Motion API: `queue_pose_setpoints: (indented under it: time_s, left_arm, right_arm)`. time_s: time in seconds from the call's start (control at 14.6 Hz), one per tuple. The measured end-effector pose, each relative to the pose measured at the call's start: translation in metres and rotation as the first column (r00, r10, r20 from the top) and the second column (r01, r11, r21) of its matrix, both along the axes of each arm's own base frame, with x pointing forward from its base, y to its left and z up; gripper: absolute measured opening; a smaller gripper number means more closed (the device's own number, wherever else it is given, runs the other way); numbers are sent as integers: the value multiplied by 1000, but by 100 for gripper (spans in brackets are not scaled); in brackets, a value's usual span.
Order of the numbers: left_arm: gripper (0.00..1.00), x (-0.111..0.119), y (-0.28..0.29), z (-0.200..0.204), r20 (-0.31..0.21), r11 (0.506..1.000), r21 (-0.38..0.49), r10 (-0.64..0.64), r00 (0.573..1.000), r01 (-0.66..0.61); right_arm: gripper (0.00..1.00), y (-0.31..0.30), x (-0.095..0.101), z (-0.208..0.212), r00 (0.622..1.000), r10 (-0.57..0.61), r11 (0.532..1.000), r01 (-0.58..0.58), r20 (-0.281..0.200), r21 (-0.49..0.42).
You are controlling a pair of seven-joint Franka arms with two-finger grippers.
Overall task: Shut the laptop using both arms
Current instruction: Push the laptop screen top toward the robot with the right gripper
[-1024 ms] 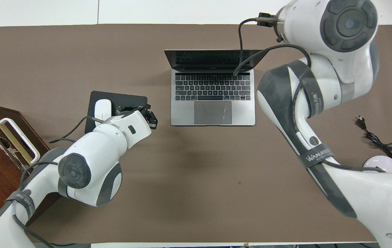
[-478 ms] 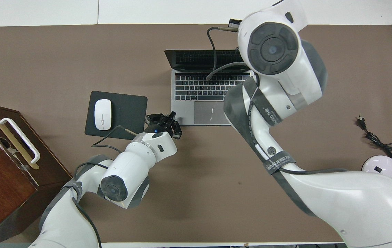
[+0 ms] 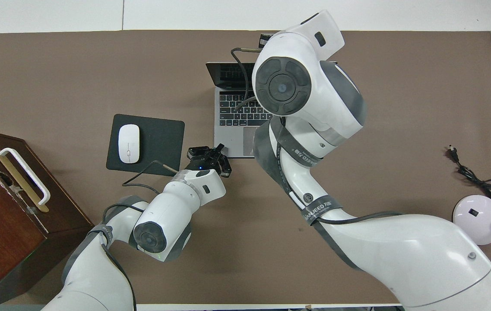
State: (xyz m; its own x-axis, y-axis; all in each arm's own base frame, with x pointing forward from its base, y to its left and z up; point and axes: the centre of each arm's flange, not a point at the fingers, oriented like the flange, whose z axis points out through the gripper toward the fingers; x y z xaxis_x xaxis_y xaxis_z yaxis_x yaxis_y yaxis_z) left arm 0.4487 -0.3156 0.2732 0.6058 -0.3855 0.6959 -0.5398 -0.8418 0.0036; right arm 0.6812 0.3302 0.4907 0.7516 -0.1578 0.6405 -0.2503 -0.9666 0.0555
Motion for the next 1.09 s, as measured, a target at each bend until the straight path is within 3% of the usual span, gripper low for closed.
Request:
queue_pose_setpoints:
  time_s: [0.34, 1.09]
  left_arm:
    - [1, -4, -4, -3, -6, 1000, 5, -12, 1000, 12]
    - [1, -5, -4, -8, 15, 997, 51, -65, 998, 64]
  right_arm:
    - [1, 14, -5, -8, 1000, 7, 999, -7, 16, -40]
    - [1, 6, 11, -22, 999, 8, 999, -6, 32, -36]
